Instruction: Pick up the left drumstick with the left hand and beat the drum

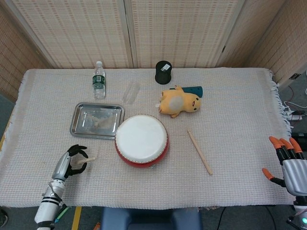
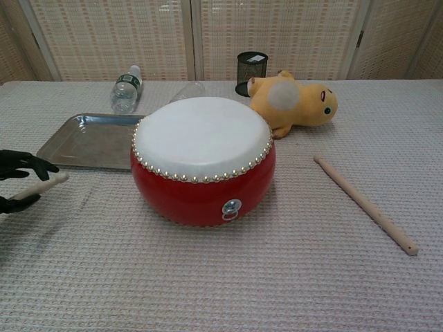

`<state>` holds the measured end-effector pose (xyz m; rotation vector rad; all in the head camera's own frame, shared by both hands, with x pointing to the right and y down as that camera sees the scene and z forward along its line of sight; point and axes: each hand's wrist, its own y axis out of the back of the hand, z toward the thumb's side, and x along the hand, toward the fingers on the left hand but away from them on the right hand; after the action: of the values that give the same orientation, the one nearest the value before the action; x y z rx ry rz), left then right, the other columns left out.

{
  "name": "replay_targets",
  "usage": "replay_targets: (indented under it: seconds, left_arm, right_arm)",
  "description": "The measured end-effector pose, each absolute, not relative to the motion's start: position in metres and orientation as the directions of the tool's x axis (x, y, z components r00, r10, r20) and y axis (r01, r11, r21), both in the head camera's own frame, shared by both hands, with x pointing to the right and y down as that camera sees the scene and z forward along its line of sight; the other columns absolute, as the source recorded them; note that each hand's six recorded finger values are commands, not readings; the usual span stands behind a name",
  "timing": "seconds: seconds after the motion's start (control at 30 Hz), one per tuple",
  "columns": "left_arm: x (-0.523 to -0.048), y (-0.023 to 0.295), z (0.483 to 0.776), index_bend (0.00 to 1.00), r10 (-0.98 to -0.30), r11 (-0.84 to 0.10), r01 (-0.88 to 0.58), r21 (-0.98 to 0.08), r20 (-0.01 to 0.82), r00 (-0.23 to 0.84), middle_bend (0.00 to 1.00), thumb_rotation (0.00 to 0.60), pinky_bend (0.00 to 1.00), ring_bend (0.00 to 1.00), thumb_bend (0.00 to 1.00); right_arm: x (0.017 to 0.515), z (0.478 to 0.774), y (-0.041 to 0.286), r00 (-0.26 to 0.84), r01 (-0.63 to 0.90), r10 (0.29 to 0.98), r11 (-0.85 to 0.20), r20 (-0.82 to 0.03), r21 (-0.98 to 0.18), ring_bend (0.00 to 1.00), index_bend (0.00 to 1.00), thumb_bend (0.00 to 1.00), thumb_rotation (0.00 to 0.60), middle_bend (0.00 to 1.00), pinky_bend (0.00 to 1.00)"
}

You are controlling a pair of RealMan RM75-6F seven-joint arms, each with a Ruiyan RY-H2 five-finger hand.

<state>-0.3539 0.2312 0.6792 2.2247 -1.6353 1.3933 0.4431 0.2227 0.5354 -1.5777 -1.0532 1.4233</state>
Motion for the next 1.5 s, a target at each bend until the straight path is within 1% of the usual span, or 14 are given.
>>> replay_targets:
  seconds: [0.13,0.27,0.37,0.5,0.77,0.87,1.0,1.33,1.4,1.5]
  left_arm:
    - [-0.363,0.228,0.670,0.56,-0.753,-0.350,-0.874,-0.338,0.656,0.048,0.26,0.600,0.08,0.09,0.36]
    - [-0.369,0.226,0.664,0.56,-0.762,-0.259,-0.945,-0.202,0.644,0.071,0.27,0.600,0.09,0.10,0.36]
    - [-0.373,0.225,0.661,0.56,-0.764,-0.199,-0.975,-0.101,0.638,0.090,0.29,0.600,0.12,0.10,0.36]
    - [-0.377,0.224,0.658,0.56,-0.763,-0.137,-0.990,0.023,0.635,0.120,0.29,0.600,0.14,0.11,0.36]
    - [-0.381,0.224,0.654,0.56,-0.750,-0.035,-0.965,0.260,0.632,0.198,0.30,0.600,0.14,0.12,0.36]
    - [-0.384,0.224,0.656,0.56,-0.743,-0.002,-0.946,0.325,0.632,0.219,0.30,0.600,0.14,0.12,0.36]
    - [-0.391,0.223,0.660,0.56,-0.739,0.045,-0.921,0.387,0.633,0.230,0.31,0.600,0.15,0.12,0.36]
    - [-0.410,0.221,0.672,0.56,-0.743,0.211,-0.820,0.532,0.632,0.219,0.35,0.600,0.22,0.21,0.36]
    - [-0.415,0.222,0.675,0.54,-0.741,0.234,-0.800,0.553,0.634,0.222,0.35,0.600,0.23,0.21,0.36]
    - [-0.417,0.222,0.681,0.50,-0.738,0.236,-0.795,0.559,0.635,0.228,0.36,0.600,0.25,0.23,0.37]
  right_arm:
    - [0.442,0.535,0.223,0.044,0.089,0.926,-0.379,-0.376,-0.921,0.00,0.00,0.21,0.600,0.12,0.00]
    - [0.442,0.534,0.225,0.041,0.088,0.926,-0.378,-0.375,-0.922,0.00,0.00,0.21,0.600,0.12,0.00]
    - [0.443,0.533,0.226,0.036,0.086,0.927,-0.376,-0.374,-0.923,0.00,0.00,0.21,0.600,0.12,0.00]
    - [0.443,0.531,0.225,0.034,0.082,0.930,-0.368,-0.367,-0.926,0.00,0.00,0.21,0.600,0.12,0.00]
    - [0.442,0.519,0.219,0.029,0.053,0.941,-0.339,-0.338,-0.939,0.00,0.00,0.21,0.600,0.12,0.00]
    - [0.442,0.519,0.219,0.027,0.053,0.940,-0.342,-0.341,-0.938,0.00,0.00,0.21,0.600,0.12,0.00]
    - [0.443,0.520,0.220,0.024,0.056,0.938,-0.346,-0.346,-0.936,0.00,0.00,0.21,0.600,0.12,0.00]
    - [0.442,0.522,0.220,0.025,0.058,0.936,-0.351,-0.350,-0.934,0.00,0.00,0.21,0.600,0.12,0.00]
    - [0.443,0.522,0.220,0.023,0.058,0.936,-0.353,-0.352,-0.934,0.00,0.00,0.21,0.600,0.12,0.00]
    - [0.442,0.523,0.220,0.024,0.058,0.935,-0.354,-0.353,-0.933,0.00,0.00,0.21,0.600,0.12,0.00]
